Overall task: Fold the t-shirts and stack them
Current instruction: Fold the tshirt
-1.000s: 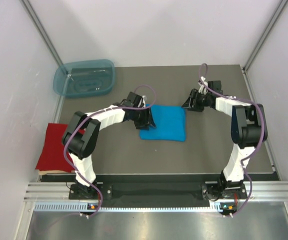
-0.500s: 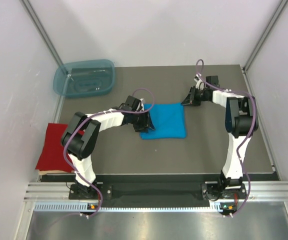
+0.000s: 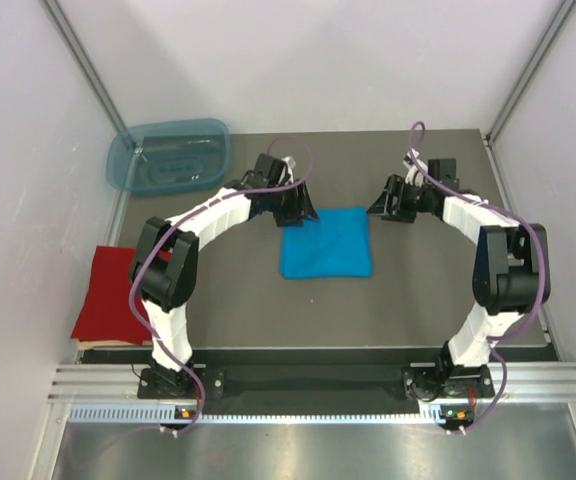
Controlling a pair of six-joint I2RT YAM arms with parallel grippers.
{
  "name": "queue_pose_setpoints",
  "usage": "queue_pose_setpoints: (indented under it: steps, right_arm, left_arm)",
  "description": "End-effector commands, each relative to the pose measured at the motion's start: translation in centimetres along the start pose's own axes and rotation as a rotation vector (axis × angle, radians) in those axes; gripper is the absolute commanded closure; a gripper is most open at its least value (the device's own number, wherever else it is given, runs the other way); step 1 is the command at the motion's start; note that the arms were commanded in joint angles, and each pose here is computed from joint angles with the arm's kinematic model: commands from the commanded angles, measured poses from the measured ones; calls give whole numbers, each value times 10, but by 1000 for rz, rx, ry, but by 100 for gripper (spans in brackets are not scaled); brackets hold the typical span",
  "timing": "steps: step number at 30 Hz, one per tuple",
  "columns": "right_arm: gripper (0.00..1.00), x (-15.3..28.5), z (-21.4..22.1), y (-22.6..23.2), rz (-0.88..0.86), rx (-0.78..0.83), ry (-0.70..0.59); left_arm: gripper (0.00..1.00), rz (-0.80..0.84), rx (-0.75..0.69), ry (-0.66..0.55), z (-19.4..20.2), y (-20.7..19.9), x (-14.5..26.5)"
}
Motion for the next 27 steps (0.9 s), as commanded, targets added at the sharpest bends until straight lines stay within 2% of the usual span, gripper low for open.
queue_pose_setpoints:
  steps: [1, 6, 9, 10, 11, 12, 19, 22, 24, 26, 27]
  right_arm:
    - [36, 3, 18, 4, -19, 16, 26]
    - [37, -7, 49, -3, -19, -1, 71]
    - [41, -12, 64, -7, -13, -7, 92]
    - [45, -12, 65, -11, 9, -8, 83]
    - [58, -12, 72, -16, 22, -17, 91]
    - [64, -12, 76, -18, 30, -20, 93]
    - [89, -10, 96, -39, 120, -42, 89]
    - [92, -8, 99, -42, 148, -46, 89]
    - [88, -5, 95, -38, 145, -44, 80]
    - [81, 1, 84, -28, 133, -33, 45]
    - [72, 4, 79, -25, 129, -28, 33]
  left_arm:
    - [42, -16, 16, -16, -23, 14, -8]
    - [42, -12, -6, -45, -43, 27, -25]
    - [42, -33, -15, -57, -52, 42, -35]
    - [42, -41, -9, -56, -53, 49, -40]
    - [42, -38, -6, -62, -56, 52, -41]
    - [42, -45, 0, -68, -58, 58, -41]
    - [42, -57, 42, -66, -65, 84, -56]
    - [42, -30, 45, -66, -68, 81, -56]
    - [42, -14, 40, -68, -71, 76, -54]
    - [42, -3, 31, -76, -73, 72, -50]
    - [42, -2, 28, -80, -74, 71, -49]
Point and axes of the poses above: each gripper's point midway between its finger pads, its own x axis back along the fingers, its own y axis along the line the jaws close on, z = x × y, the point moved 2 cm from there along x, back along the fingers, and after that the axes turned 2 degrees about -x, right-handed, at the moved point
